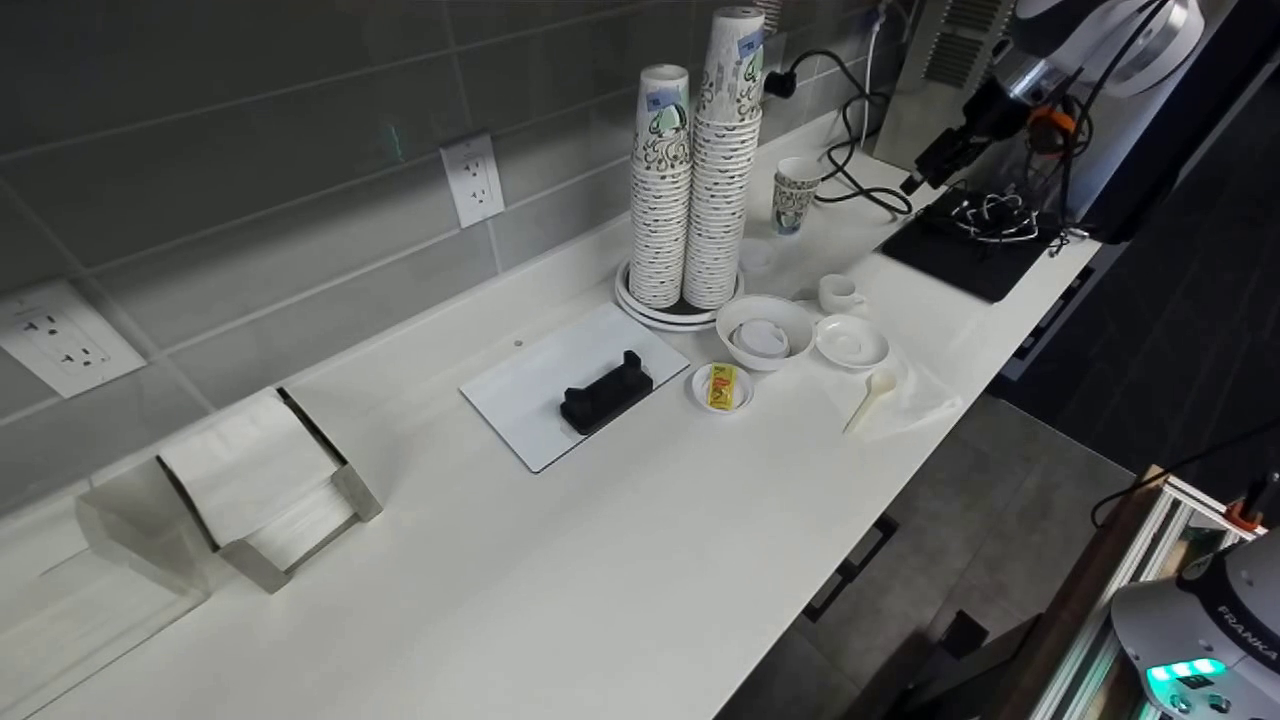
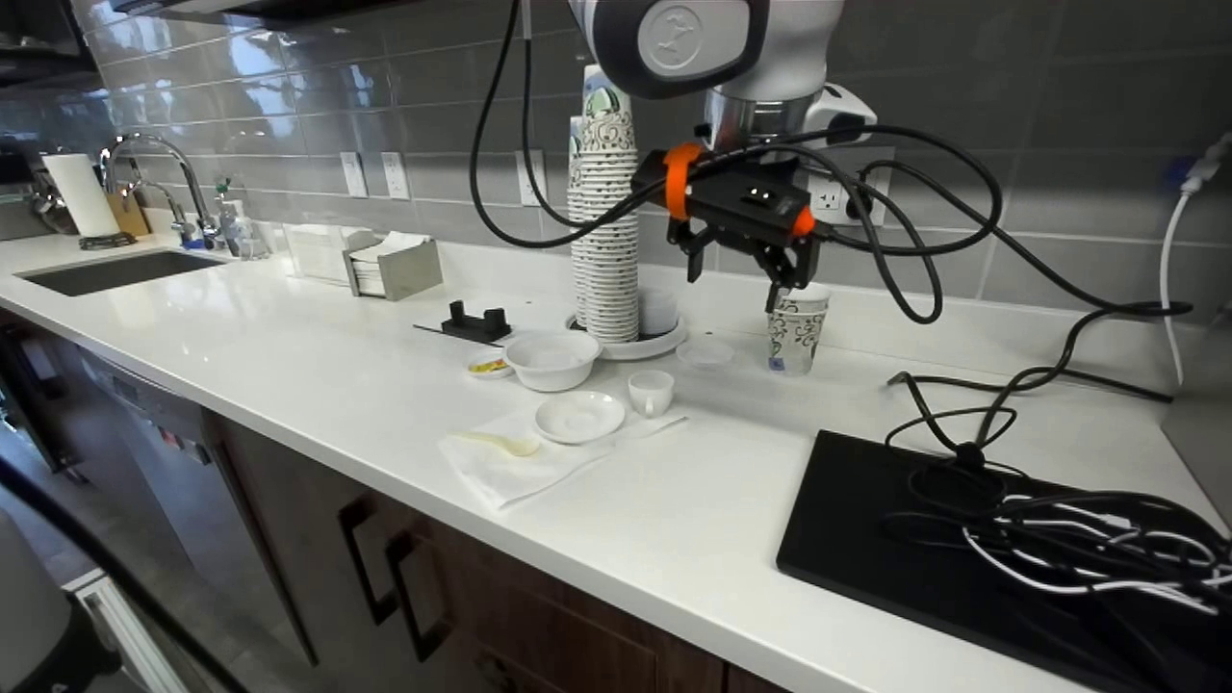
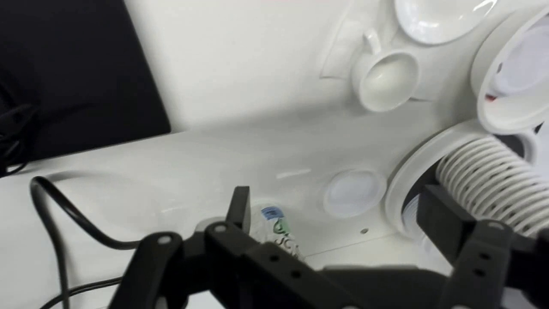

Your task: Move the black cable to the right

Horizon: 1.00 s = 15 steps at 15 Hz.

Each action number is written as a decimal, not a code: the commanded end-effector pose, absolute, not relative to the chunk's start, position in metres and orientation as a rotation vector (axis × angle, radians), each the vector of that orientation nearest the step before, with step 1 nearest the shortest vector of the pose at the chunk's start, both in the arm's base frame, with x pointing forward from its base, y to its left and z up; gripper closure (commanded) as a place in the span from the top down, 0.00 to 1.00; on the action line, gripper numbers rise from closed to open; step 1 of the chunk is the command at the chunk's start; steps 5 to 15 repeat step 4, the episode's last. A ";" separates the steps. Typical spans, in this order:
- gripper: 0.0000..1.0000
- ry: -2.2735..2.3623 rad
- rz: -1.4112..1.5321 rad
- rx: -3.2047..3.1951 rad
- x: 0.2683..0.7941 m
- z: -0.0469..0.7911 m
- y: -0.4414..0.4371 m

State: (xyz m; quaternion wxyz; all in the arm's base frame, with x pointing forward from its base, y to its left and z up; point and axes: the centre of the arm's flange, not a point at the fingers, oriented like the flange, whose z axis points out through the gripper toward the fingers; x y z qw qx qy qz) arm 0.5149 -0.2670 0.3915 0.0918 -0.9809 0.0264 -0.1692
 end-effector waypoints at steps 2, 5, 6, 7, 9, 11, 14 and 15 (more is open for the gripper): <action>1.00 -0.080 -0.450 -2.896 0.502 0.387 -0.264; 1.00 -0.086 -0.444 -2.895 0.498 0.387 -0.269; 1.00 -0.086 -0.444 -2.895 0.498 0.387 -0.269; 1.00 -0.086 -0.444 -2.895 0.498 0.387 -0.269; 1.00 -0.086 -0.444 -2.895 0.498 0.387 -0.269; 1.00 -0.086 -0.444 -2.895 0.498 0.387 -0.269; 1.00 -0.086 -0.444 -2.895 0.498 0.387 -0.269; 1.00 -0.086 -0.444 -2.895 0.498 0.387 -0.269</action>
